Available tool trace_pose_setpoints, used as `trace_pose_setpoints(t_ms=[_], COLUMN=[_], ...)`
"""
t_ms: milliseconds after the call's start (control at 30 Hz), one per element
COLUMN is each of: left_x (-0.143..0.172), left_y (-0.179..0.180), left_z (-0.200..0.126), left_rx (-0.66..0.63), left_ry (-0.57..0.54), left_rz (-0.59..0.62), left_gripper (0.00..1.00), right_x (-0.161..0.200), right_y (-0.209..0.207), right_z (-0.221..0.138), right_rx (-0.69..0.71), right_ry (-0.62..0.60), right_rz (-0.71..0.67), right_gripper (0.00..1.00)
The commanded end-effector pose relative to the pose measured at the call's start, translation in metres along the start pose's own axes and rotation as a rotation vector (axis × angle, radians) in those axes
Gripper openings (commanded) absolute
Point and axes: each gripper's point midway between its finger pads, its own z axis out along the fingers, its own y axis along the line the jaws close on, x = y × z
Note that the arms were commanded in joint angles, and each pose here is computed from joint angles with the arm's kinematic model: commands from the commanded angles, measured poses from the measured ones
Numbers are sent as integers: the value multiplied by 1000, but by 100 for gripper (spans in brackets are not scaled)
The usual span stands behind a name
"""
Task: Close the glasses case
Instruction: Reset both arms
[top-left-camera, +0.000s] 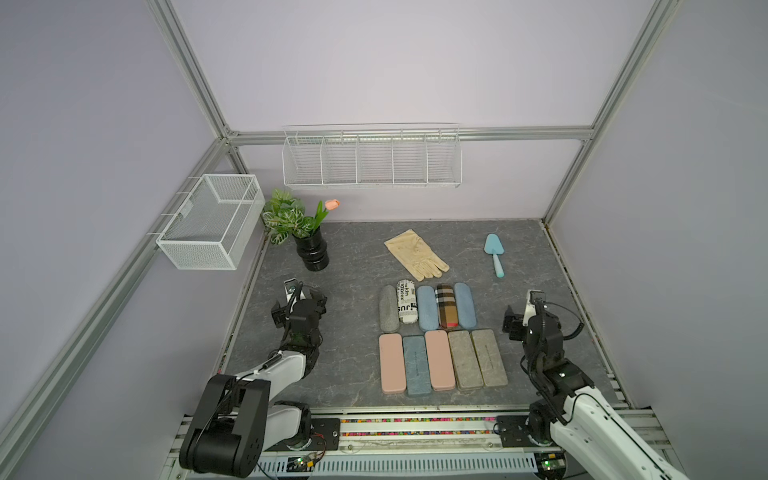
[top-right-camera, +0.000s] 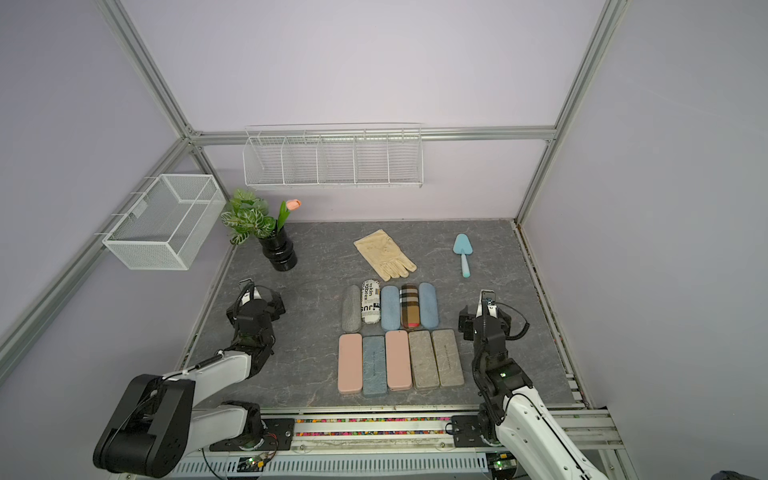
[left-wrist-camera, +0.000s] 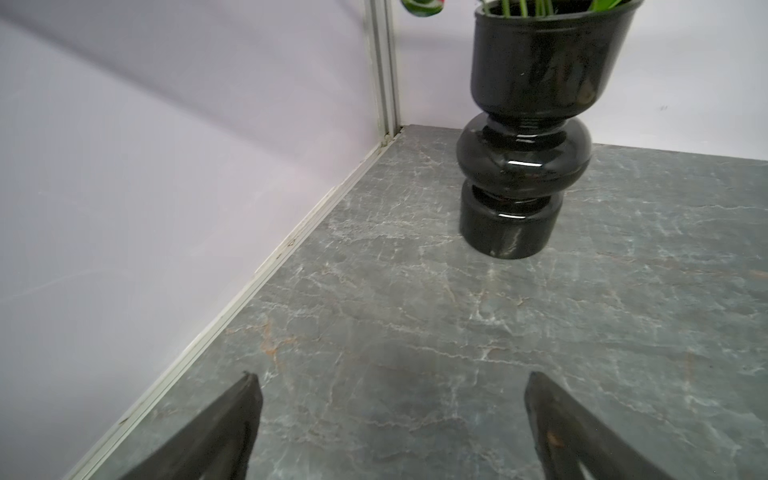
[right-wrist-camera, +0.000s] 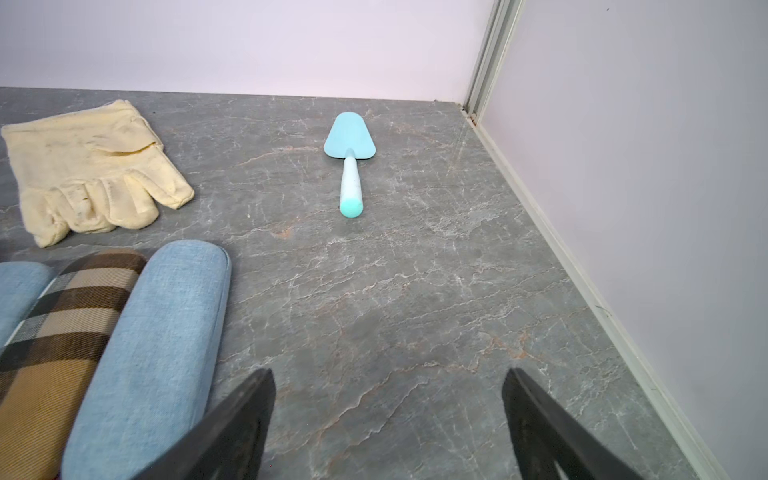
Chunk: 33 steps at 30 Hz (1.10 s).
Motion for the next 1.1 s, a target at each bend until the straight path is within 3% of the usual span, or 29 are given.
trace_pose_setpoints(t_ms=[0,333,733,1067], left_x=[-28,-8,-4,-3], left_y=[-18,-28,-34,-35], left_z=[7,26,46,50], left_rx=[84,104,225,259], left_ry=[-95,-113,0,28], left_rz=[1,6,-13,-28], left_gripper=[99,100,100,100], right_x=[-17,-5,-17,8], right_y=[-7,5,21,0], right_z=[3,40,90,117], right_rx=[43,-19,-129,-86], right_ry=[-90,-85,-122,-86], right_rz=[-20,-54,-37,59], right_gripper=[89,89,89,89])
